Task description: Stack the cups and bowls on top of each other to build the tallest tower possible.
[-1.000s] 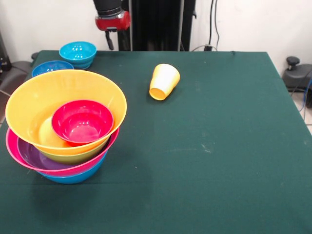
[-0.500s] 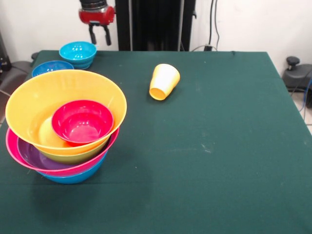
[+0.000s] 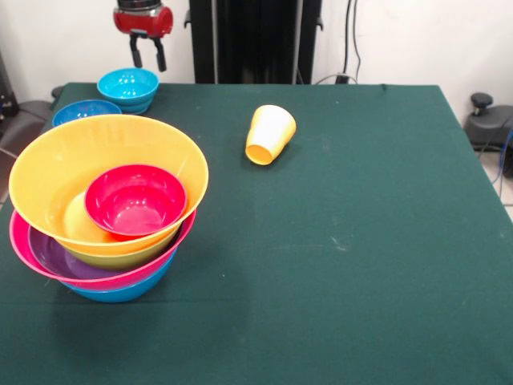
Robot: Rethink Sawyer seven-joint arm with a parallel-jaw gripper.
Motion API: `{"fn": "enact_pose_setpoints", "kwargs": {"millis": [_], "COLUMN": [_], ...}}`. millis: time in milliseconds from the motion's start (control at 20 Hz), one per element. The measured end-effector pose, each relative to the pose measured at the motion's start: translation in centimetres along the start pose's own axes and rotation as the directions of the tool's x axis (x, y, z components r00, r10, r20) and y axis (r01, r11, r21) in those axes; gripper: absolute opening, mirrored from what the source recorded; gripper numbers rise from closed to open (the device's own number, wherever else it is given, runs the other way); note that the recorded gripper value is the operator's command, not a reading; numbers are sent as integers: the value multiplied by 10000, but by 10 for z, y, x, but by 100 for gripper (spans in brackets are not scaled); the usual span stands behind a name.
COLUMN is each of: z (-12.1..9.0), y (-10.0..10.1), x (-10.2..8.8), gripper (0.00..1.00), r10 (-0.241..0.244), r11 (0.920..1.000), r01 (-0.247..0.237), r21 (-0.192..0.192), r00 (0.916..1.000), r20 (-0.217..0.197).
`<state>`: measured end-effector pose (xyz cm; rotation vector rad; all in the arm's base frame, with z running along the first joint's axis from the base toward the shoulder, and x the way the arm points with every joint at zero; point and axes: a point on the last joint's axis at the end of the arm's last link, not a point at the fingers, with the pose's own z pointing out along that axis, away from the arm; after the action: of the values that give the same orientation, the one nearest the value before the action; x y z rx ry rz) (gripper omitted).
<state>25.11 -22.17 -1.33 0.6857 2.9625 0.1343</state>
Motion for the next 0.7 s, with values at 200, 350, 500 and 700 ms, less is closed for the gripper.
{"fn": "enact_pose_setpoints", "kwargs": {"millis": [200,350,500,700], "z": [1,-3,-8,-18], "y": [6,10,13,14], "x": [-8,-19,-32,-48], "gripper": [100,100,100,100], "r10": [-79,84,362,736], "r11": [9999,9999,9993,9972], "r01": [80,-83,-362,-737], "r21": [-99,-74,-18,134], "r00": [9999,9999,9992,9972], "r20": [113,150,161,92]}}
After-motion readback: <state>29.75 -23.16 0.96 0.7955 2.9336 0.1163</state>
